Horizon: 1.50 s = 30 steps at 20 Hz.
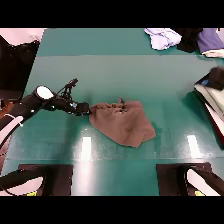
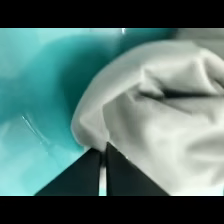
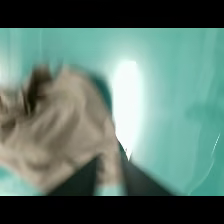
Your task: Fold the shirts.
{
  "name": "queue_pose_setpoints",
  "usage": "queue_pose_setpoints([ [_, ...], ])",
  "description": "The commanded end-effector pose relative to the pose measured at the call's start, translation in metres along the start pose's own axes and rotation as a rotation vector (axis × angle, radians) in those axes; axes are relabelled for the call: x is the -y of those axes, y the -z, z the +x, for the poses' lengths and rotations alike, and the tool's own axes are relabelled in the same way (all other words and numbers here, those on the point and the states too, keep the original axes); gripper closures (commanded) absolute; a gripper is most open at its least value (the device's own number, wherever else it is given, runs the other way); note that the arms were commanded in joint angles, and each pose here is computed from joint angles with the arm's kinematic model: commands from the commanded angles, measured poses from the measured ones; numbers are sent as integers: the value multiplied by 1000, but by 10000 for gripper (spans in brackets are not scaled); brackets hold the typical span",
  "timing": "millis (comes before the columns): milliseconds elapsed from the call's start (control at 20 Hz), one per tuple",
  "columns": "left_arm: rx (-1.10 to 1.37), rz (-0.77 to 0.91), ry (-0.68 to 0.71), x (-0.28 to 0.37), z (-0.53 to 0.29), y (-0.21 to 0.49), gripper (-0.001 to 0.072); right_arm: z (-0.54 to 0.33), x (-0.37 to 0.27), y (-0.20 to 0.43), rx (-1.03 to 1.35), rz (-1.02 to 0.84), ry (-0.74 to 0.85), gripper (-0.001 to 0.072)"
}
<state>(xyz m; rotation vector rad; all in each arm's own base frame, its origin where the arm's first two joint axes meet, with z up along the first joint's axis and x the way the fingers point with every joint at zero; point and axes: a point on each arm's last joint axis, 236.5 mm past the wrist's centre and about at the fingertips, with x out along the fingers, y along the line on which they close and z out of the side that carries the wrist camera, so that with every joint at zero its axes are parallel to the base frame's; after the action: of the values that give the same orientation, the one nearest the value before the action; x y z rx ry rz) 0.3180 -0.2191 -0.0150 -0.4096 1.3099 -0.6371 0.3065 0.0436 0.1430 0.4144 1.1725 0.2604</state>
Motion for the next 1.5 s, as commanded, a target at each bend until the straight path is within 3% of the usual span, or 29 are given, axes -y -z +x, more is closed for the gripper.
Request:
queue_pose_setpoints([
  [0,20,120,-17,22,-33,-10,674,74,10,77,-207,48,-25,66],
  [250,31,153,-8,34,-46,-9,674,170,24,163,-421,33,-1,85],
  [550,-3,167,-33,27,-46,-1,674,197,6,190,-544,-68,5,159],
  [600,-3,167,-34,27,-46,-1,674,197,2,186,-536,-82,0,279],
  [700,-1,173,-42,26,-47,-1,675,192,-7,171,-487,-111,-14,669],
  [750,14,186,-57,26,-51,-4,675,185,-13,159,-445,-134,-26,693],
  [900,126,258,-133,40,-94,-30,675,144,-37,111,-268,-179,-69,694],
  [1150,385,479,-97,145,-222,-49,675,-1,-99,16,222,-261,-142,695],
  [1450,542,616,-3,243,-335,-3,675,-153,-150,8,593,-323,-201,697],
])
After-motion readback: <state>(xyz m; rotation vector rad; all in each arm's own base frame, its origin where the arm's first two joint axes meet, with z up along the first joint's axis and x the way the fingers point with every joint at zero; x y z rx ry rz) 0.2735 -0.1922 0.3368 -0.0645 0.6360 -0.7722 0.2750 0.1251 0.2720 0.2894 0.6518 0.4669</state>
